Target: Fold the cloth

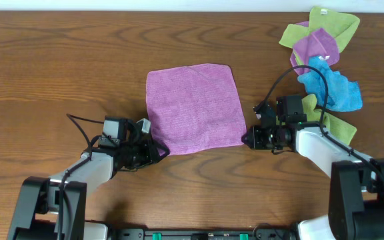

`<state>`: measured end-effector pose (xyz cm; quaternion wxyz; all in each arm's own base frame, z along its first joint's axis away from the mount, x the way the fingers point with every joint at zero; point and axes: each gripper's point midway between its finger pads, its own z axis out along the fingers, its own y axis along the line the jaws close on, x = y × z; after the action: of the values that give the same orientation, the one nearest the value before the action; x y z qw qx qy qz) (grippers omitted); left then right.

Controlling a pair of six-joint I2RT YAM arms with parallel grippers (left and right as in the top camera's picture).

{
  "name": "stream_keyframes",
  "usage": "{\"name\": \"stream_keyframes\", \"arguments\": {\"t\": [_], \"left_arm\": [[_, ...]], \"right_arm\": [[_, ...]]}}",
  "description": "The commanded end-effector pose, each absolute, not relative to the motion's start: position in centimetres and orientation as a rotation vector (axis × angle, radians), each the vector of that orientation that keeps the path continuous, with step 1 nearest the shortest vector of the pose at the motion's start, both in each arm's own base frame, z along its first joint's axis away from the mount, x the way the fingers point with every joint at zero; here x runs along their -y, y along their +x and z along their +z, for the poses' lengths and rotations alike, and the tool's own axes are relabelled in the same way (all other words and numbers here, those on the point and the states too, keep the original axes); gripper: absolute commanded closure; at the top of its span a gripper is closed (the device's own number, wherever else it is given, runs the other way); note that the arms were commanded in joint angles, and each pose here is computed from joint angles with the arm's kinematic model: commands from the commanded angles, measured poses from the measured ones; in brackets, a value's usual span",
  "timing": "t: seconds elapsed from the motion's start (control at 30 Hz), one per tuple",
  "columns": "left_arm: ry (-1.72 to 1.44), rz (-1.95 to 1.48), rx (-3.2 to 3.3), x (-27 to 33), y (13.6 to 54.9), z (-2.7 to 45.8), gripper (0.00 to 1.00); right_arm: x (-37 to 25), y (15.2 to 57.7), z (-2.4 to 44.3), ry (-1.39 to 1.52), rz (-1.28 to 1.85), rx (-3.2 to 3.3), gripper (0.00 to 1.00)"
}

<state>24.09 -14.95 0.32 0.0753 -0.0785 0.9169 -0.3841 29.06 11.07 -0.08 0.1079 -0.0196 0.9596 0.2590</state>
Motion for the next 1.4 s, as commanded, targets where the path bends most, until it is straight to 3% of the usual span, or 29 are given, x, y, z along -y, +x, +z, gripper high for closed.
{"name": "stream_keyframes", "arguments": {"t": [0.0, 0.03, 0.37, 0.53, 0.83, 1.07, 1.37], "left_arm": [[-0.292, -1.072, -2.805, 14.1, 23.3, -1.2, 0.88], [-0.306, -1.069, -2.807, 14.1, 23.3, -1.3, 0.94], [-0.318, -1.152, -2.755, 14.7, 24.2, -0.1, 0.94], [-0.246, -1.302, -2.618, 15.5, 27.1, 3.8, 0.94], [-0.104, -1.242, -2.362, 15.0, 34.0, 12.4, 0.94], [-0.224, -1.106, -2.4, 13.3, 35.2, 11.6, 0.94], [-0.432, -0.954, -2.401, 10.0, 36.5, 10.5, 0.94]], "right_arm": [[-11.0, 28.8, -0.4, -0.031, 0.782, -2.835, 0.98], [-11.0, 28.8, -0.4, -0.026, 0.783, -2.836, 0.99], [-12.6, 29.6, 2.4, -0.072, 0.928, -2.732, 0.98], [-12.9, 30.4, 5.8, -0.101, 0.933, -2.627, 0.99], [-13.9, 30.8, 12.0, -0.141, 0.921, -2.445, 0.98], [-16.9, 31.1, 12.6, -0.168, 0.913, -2.415, 0.98], [-16.0, 34.4, 13.3, -0.014, 0.796, -2.338, 0.98]]}}
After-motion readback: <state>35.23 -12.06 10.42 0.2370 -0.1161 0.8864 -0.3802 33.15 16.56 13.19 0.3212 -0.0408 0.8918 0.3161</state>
